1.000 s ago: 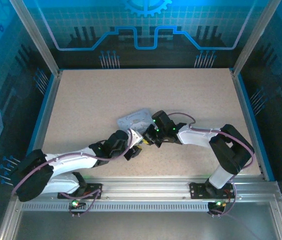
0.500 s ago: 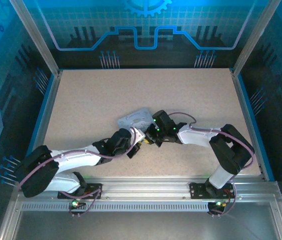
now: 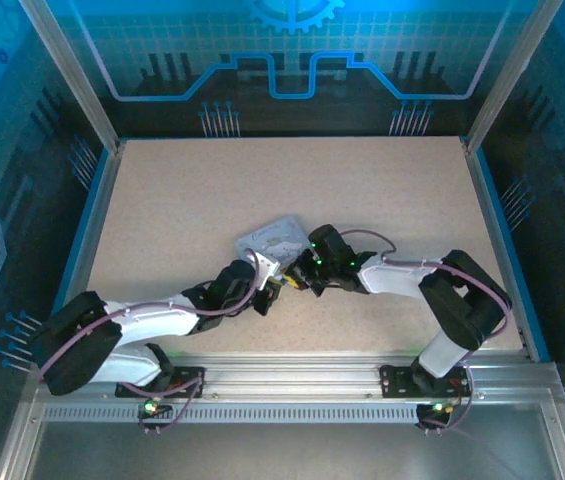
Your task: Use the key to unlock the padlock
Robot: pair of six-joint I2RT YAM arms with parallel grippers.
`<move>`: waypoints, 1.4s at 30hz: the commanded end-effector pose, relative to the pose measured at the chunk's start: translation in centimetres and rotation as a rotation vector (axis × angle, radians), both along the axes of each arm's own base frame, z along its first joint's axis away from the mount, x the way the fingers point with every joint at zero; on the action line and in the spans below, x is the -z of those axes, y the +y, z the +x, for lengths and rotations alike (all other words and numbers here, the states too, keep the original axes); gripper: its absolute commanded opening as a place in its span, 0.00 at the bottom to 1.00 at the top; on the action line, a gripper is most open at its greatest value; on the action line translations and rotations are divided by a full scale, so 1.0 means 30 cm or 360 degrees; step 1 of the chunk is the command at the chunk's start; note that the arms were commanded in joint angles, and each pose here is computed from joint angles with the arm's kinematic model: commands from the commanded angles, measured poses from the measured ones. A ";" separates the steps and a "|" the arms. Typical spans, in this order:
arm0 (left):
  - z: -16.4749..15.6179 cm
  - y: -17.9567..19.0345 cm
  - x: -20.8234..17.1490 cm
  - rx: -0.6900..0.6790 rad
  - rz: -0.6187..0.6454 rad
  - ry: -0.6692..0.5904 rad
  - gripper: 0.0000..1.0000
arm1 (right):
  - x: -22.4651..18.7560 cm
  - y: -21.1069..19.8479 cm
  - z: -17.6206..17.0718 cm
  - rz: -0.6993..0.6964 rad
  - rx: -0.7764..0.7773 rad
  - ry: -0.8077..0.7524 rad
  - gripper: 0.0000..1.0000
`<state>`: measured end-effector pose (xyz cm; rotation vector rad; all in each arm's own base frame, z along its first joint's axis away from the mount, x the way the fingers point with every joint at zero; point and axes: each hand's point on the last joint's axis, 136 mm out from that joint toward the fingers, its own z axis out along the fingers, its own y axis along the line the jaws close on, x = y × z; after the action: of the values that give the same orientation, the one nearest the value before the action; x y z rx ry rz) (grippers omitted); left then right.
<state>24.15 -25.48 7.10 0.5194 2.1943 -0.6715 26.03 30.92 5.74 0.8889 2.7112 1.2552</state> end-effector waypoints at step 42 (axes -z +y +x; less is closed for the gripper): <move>-0.046 0.000 -0.103 0.0454 0.0352 -0.0477 0.43 | -0.072 -0.049 -0.012 -0.0135 -0.0065 -0.0025 0.00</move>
<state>22.77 -25.49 10.76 0.8147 1.9941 -0.5981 25.37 29.33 6.74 0.8404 2.7579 1.1107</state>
